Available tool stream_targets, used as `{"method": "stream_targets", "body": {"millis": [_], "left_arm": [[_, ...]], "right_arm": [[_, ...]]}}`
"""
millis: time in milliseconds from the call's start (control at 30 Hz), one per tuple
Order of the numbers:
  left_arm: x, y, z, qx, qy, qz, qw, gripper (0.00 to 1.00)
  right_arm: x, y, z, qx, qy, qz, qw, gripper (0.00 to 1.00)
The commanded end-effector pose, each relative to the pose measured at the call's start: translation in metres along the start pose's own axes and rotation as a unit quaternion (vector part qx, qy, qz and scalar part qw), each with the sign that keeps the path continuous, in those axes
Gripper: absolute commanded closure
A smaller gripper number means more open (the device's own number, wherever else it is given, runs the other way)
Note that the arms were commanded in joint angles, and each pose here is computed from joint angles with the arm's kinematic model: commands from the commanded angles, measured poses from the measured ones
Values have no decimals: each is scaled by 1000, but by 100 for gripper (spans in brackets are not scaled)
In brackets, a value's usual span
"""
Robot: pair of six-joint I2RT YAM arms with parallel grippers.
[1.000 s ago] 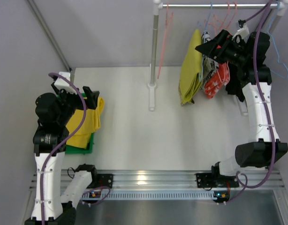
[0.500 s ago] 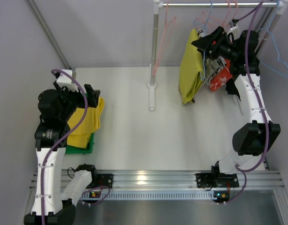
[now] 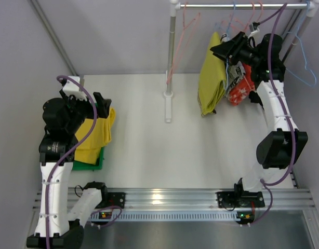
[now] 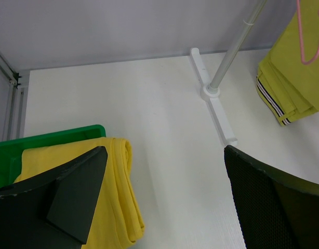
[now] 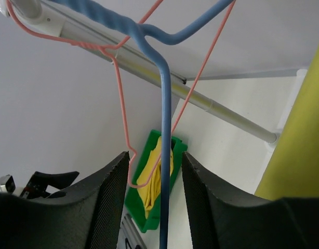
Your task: Remove the trousers from the hanger
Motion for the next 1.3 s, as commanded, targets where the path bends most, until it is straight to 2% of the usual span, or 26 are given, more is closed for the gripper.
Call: {"method": "stream_targets", "body": {"millis": [0, 67, 100, 200, 400, 767, 1267], "left_arm": [[0, 1, -14, -5, -29, -2, 1000, 1], [0, 1, -15, -6, -31, -2, 1000, 1], [0, 1, -14, -5, -29, -2, 1000, 1], [1, 2, -14, -6, -29, -3, 1000, 1], [0, 0, -14, -4, -31, 0, 1000, 1], [3, 0, -17, -5, -35, -2, 999, 1], [7, 1, -23, -17, -47, -5, 999, 1]], "right_arm": [[-2, 23, -2, 26, 0, -39, 999, 56], [-2, 22, -2, 23, 1, -39, 999, 63], [-2, 22, -1, 21, 4, -40, 999, 70], [0, 28, -2, 24, 3, -44, 999, 82], [7, 53, -3, 44, 4, -66, 997, 100], [21, 101, -7, 92, -13, -137, 986, 100], [55, 166, -4, 118, -53, -199, 971, 100]]}}
Point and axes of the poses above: each gripper's point midway between its finger pads, its own x axis back along the fingers, its own y axis along the line the jaws close on, z = x × y, the point moved 2 cm from there along x, back along the fingers, and after that the axes turned 11 degrees about -x, right-handed, at the moved point
